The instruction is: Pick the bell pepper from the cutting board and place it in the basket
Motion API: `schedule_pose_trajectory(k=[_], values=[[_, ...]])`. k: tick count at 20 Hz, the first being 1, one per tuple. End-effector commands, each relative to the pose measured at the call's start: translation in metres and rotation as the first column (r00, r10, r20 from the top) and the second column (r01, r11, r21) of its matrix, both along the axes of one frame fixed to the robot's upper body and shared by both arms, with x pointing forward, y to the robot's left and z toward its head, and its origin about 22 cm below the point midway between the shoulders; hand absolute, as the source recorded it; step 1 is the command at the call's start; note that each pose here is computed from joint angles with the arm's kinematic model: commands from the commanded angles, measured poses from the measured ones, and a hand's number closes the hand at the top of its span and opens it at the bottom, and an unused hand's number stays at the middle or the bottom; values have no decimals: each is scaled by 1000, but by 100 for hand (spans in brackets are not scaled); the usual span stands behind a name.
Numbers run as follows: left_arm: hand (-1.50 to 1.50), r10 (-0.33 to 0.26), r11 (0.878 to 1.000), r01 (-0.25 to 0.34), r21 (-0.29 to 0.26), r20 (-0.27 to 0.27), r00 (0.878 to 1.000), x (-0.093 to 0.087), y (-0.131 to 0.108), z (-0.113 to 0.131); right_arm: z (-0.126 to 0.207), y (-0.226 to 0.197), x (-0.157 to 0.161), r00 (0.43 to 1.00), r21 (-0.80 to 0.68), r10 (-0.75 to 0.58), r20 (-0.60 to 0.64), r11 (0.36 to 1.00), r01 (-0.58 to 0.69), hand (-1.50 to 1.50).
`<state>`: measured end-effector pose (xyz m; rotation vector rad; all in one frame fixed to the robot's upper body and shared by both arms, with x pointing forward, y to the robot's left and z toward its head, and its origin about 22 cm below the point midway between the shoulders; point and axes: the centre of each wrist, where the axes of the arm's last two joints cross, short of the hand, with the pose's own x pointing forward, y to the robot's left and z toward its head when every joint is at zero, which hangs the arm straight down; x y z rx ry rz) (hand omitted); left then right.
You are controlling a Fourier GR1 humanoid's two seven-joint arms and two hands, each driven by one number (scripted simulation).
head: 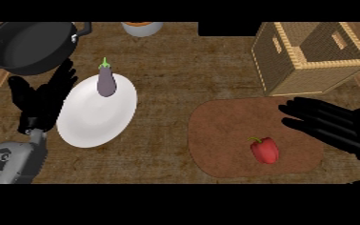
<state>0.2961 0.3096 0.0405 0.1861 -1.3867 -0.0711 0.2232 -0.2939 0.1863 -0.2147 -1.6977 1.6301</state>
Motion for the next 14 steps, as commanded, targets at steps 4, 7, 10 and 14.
schedule_pose_trajectory(k=[4, 7, 10, 14], values=[[0, -7, 1000, 7, -5, -9, 1000, 0, 11, 1, -59, 4, 21, 997, 140, 59, -46, 989, -52, -150], [0, -2, 1000, 2, 7, -7, 1000, -13, 9, 5, -91, 15, 21, 998, 101, 47, -37, 994, -43, -150], [0, 2, 1000, -1, 9, -9, 1000, -6, -4, -3, -115, 32, 33, 999, -19, 27, -35, 999, -28, -150], [0, -11, 1000, 11, -14, -15, 1000, -1, -8, 9, -122, 24, 56, 997, -92, 14, -73, 996, -21, -150]])
